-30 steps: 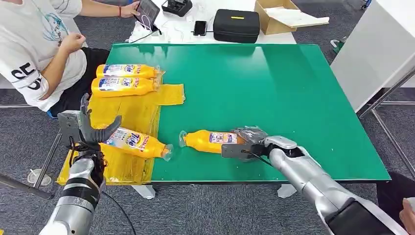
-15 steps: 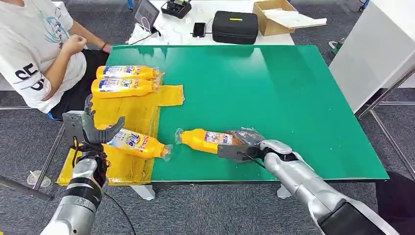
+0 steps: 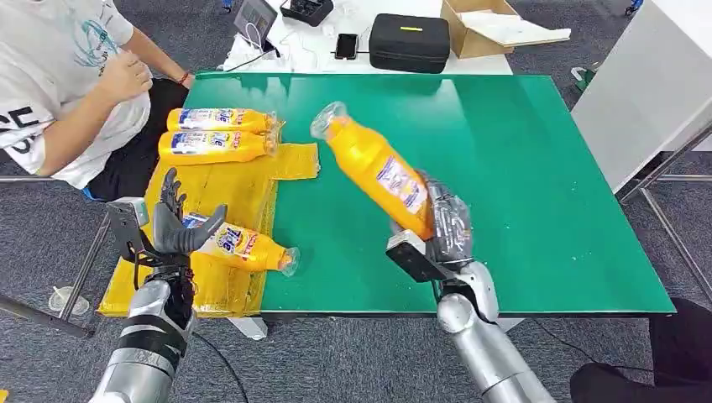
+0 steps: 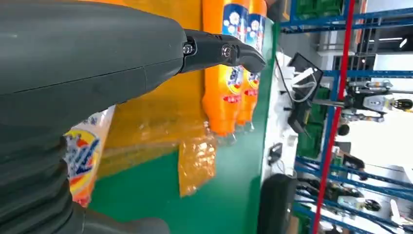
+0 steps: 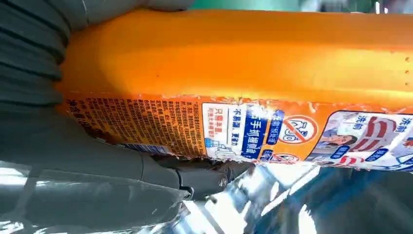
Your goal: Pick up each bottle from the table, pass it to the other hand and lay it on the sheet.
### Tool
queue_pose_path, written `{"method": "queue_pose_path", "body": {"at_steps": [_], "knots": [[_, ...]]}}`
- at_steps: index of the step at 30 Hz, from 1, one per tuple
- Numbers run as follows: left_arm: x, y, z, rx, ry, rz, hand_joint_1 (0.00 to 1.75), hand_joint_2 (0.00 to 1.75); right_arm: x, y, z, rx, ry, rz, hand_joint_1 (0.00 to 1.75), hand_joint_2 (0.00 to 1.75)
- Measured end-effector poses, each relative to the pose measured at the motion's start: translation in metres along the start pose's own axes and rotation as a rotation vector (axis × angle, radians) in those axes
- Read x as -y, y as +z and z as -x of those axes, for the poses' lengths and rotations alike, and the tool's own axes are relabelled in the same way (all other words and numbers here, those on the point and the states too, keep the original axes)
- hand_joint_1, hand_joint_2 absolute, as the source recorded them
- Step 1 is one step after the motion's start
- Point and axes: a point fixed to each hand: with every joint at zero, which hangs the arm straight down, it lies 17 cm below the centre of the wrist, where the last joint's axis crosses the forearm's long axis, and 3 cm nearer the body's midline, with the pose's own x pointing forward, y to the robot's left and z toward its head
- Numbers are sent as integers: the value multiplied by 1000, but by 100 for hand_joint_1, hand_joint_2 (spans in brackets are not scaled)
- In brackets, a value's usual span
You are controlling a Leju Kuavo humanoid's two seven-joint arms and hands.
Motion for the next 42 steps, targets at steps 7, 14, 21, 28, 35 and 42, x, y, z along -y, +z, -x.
{"method": "queue_pose_path", "body": {"at_steps": [7,14,21,28,35,42], "knots": [[18,-2,-11,0,126,28,0,175,63,5,-13,37,3,252,175,175],[71,13,-27,-52,451,204,0,175,93,21,-9,52,-18,370,175,175],[121,48,-45,-74,673,390,0,175,47,41,1,7,-141,260,175,175],[154,65,-50,-100,711,501,0,175,-30,54,-17,-23,-263,81,175,175],[179,80,-44,-142,683,587,0,175,-98,62,-45,-15,-335,-90,175,175],[190,87,-26,-203,649,626,0,175,-148,72,-67,11,-311,-228,175,175]]}}
